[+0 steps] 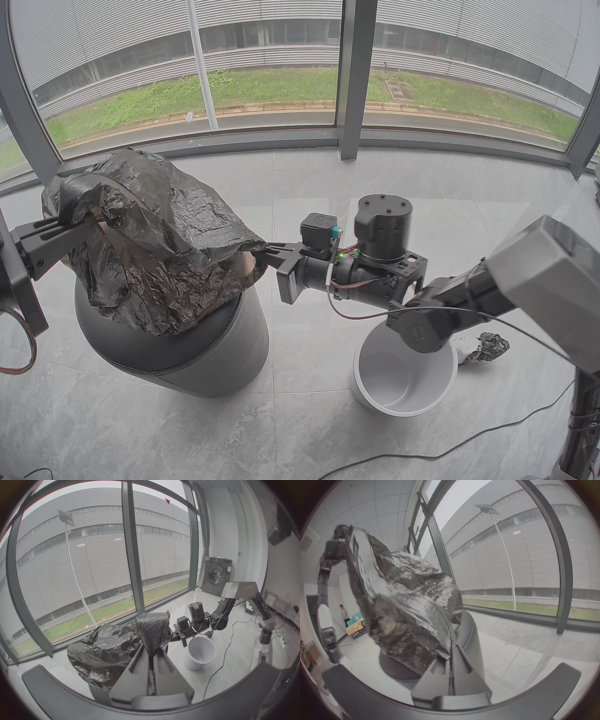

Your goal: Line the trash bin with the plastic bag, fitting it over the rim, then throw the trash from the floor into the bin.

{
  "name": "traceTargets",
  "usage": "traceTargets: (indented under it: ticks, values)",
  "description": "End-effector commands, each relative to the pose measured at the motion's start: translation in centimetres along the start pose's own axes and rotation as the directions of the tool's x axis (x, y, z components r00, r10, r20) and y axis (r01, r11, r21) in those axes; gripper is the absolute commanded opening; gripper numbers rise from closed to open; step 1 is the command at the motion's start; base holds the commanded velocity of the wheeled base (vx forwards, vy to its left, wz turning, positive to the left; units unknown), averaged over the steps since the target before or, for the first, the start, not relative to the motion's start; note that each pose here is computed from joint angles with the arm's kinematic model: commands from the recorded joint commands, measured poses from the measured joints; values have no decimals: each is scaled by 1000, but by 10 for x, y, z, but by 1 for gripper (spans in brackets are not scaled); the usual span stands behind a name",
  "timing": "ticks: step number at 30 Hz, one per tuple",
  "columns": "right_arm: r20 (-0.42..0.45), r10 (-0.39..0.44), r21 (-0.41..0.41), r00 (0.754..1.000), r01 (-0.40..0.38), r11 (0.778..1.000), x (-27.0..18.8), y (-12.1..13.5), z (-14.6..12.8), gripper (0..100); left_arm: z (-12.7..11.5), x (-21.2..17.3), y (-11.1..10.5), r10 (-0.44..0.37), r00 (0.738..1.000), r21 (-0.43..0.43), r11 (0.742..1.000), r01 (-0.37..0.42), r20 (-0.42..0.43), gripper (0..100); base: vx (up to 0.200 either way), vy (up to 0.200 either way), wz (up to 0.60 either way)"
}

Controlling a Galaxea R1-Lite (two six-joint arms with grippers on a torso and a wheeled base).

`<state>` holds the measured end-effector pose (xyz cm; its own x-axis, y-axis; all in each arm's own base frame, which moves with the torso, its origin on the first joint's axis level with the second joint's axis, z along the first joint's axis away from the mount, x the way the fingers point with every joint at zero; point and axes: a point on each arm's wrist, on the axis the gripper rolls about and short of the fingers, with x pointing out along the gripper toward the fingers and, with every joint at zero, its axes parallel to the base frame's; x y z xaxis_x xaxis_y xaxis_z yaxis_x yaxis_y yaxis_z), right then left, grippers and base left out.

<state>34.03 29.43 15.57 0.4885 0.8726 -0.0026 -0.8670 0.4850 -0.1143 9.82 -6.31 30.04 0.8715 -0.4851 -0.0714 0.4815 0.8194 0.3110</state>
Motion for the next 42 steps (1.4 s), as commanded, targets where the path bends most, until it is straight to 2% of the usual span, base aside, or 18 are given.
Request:
traceTargets:
  ticks: [1, 4, 5, 7, 9, 13, 16, 17, 19, 20, 23, 26, 29, 30, 36, 42]
  values:
    - [5, 108, 124, 994, -108, 986, -116, 43, 87, 0, 19, 69, -5, -237, 971, -140, 961, 239, 25, 0, 0, 0, 0]
    - [29, 87, 147, 996, -91, 985, -140, 47, 109, 0, 22, 91, -6, -335, 941, -239, 911, 336, 49, 0, 0, 0, 0]
    - [34, 74, 155, 997, -79, 985, -149, 48, 118, 0, 21, 101, -7, -367, 928, -295, 882, 368, 61, 0, 0, 0, 0]
    - [29, 40, 158, 999, -44, 986, -157, 50, 126, 0, 20, 116, -8, -387, 918, -357, 848, 391, 87, 0, 0, 0, 0]
    - [14, -1, 163, 1000, -2, 987, -163, 53, 130, 0, 16, 129, -4, -373, 922, -404, 831, 384, 109, 0, 0, 0, 0]
    - [-52, -50, 177, 997, 58, 982, -184, 59, 132, 0, -2, 154, 11, -365, 923, -433, 817, 381, 124, 0, 0, 0, 0]
    - [-118, -110, 187, 987, 130, 974, -203, 63, 128, 0, -19, 166, 17, -395, 912, -434, 805, 404, 115, 0, 0, 0, 0]
    - [-161, -127, 194, 979, 158, 968, -214, 67, 125, 0, -27, 170, 14, -417, 902, -438, 794, 421, 112, 0, 0, 0, 0]
    - [-184, -126, 198, 975, 163, 967, -220, 70, 124, 0, -32, 171, 13, -425, 899, -441, 790, 427, 108, 0, 0, 0, 0]
    - [-226, -123, 205, 966, 171, 964, -234, 74, 122, 0, -41, 172, 8, -439, 893, -448, 782, 433, 98, 0, 0, 0, 0]
    - [-268, -122, 215, 956, 183, 959, -246, 78, 120, 0, -52, 171, 1, -459, 885, -471, 765, 440, 81, 0, 0, 0, 0]
    - [-292, -158, 212, 943, 225, 951, -248, 75, 115, 0, -66, 167, -5, -478, 877, -507, 745, 433, 46, 0, 0, 0, 0]
    - [-318, -175, 209, 932, 249, 946, -246, 75, 108, 0, -75, 164, -9, -505, 863, -525, 728, 442, 27, 0, 0, -67, 0]
    - [-338, -167, 209, 926, 247, 946, -244, 76, 103, 0, -80, 163, -10, -524, 851, -538, 712, 451, 18, 0, 0, -200, 0]
    - [-390, -173, 200, 904, 267, 943, -244, 80, 87, 0, -86, 164, -12, -536, 844, -529, 710, 464, 21, 0, 0, -200, 0]
    - [-396, -174, 200, 902, 269, 942, -254, 85, 76, 0, -90, 168, -13, -539, 842, -535, 709, 459, 8, 0, 0, -200, 0]
